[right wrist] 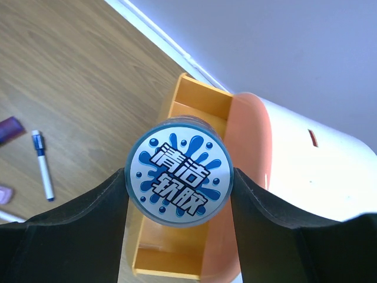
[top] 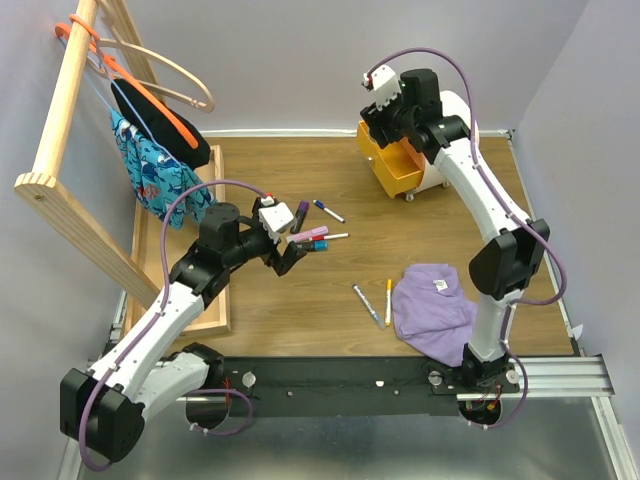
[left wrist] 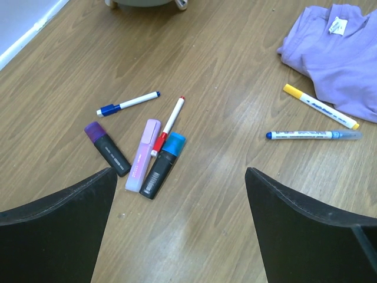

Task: Sort the stationery into containers
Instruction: Place the stationery in the drawer.

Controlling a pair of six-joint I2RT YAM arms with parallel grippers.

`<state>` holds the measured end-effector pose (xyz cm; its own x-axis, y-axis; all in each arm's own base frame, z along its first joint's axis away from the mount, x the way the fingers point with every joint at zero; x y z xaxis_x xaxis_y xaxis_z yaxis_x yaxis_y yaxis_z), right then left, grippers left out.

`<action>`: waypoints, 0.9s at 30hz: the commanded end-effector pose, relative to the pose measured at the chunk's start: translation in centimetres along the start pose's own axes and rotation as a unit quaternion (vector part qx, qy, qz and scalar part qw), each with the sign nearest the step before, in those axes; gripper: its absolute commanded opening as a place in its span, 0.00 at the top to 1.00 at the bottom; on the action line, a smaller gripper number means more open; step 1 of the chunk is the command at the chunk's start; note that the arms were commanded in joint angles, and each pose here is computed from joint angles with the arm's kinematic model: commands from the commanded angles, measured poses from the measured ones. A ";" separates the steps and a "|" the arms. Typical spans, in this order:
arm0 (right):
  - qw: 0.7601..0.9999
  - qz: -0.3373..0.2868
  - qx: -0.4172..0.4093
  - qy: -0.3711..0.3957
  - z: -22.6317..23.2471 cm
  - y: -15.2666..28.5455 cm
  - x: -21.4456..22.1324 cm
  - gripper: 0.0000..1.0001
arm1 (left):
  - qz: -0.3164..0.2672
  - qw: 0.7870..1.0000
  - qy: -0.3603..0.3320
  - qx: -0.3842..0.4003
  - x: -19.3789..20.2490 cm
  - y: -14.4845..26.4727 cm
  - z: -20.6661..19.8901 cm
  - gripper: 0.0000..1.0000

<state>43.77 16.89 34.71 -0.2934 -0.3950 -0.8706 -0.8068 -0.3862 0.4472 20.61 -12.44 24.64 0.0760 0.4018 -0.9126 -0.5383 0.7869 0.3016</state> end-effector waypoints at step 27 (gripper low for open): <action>0.997 0.052 0.049 0.015 -1.4 -5.4 4.0 0.53 | -0.017 1.000 0.006 -0.024 -0.2 -1.2 0.7 0.01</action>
<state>46.99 16.35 29.87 -0.3624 -0.4482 -0.8171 -0.8118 -0.2789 0.5130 21.63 -12.90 24.86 0.0828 0.3732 -0.9240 -0.5658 0.7809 0.2647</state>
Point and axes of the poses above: each gripper's point midway between its finger pads, its own y axis back along the fingers, its own z axis along the line the jaws close on, x = y × z, the point moved 10 cm from there along y, back along the fingers, and after that the axes turned 10 degrees about -y, right-handed, at the moved point
